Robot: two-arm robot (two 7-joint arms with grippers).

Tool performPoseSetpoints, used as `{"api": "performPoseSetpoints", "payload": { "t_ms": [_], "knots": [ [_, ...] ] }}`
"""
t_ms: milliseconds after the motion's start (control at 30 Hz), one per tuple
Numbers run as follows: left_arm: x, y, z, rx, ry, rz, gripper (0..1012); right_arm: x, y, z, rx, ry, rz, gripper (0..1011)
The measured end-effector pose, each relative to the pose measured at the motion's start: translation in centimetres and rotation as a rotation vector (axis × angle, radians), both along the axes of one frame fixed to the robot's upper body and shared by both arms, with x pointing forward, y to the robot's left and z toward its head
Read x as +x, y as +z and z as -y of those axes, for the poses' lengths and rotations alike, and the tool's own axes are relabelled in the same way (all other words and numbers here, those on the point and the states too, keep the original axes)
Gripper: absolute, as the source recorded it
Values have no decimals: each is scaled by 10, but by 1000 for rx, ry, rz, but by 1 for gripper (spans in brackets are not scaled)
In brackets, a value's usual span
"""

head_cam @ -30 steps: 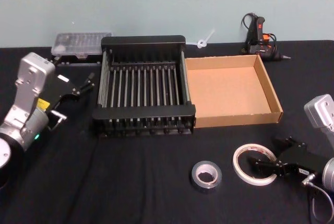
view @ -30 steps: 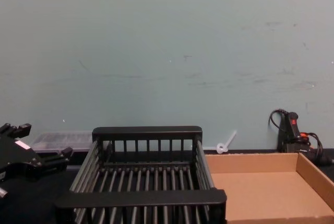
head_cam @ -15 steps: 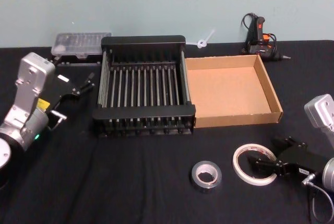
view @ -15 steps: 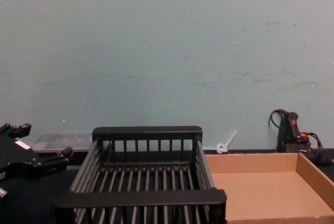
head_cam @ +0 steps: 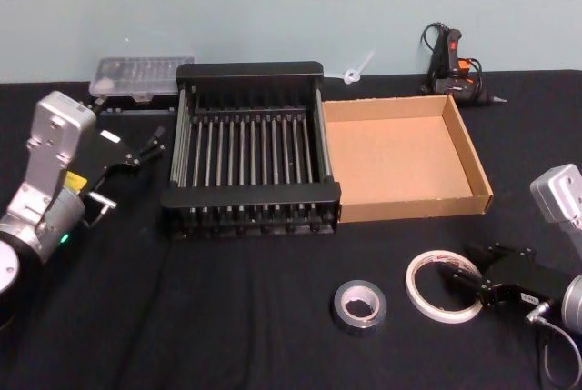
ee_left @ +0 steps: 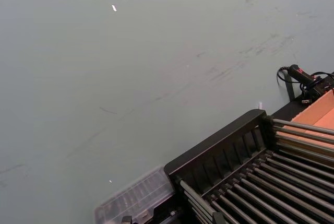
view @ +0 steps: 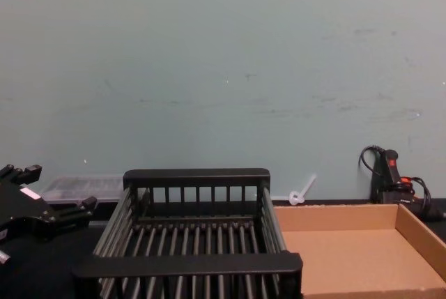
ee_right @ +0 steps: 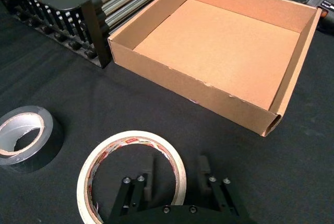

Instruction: Pick up the white tape and place it into the black box , Pick up the silver tape and place it into the brown box.

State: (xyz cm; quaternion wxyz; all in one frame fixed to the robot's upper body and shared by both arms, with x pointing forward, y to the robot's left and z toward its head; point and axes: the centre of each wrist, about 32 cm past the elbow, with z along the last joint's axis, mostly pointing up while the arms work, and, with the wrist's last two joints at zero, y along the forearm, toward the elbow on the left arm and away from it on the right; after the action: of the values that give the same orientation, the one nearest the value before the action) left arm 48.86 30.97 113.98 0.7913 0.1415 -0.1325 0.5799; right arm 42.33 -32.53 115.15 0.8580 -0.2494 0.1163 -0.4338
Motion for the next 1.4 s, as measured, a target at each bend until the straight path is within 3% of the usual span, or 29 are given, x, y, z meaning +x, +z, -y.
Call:
{"api": "performPoseSetpoints", "payload": {
  "t_ms": [67,167,200,500,1400],
  "knots": [
    [0,0,0,0,0,0,1002,0,0,0,0,0,0,476],
    [0,0,0,0,0,0,1001,0,0,0,0,0,0,416],
    [0,0,0,0,0,0,1002,0,0,0,0,0,0,346],
    [0,0,0,0,0,0,1001,0,0,0,0,0,0,90],
    [0,0,0,0,0,0,1001,0,0,0,4,5,10,58]
  ]
}}
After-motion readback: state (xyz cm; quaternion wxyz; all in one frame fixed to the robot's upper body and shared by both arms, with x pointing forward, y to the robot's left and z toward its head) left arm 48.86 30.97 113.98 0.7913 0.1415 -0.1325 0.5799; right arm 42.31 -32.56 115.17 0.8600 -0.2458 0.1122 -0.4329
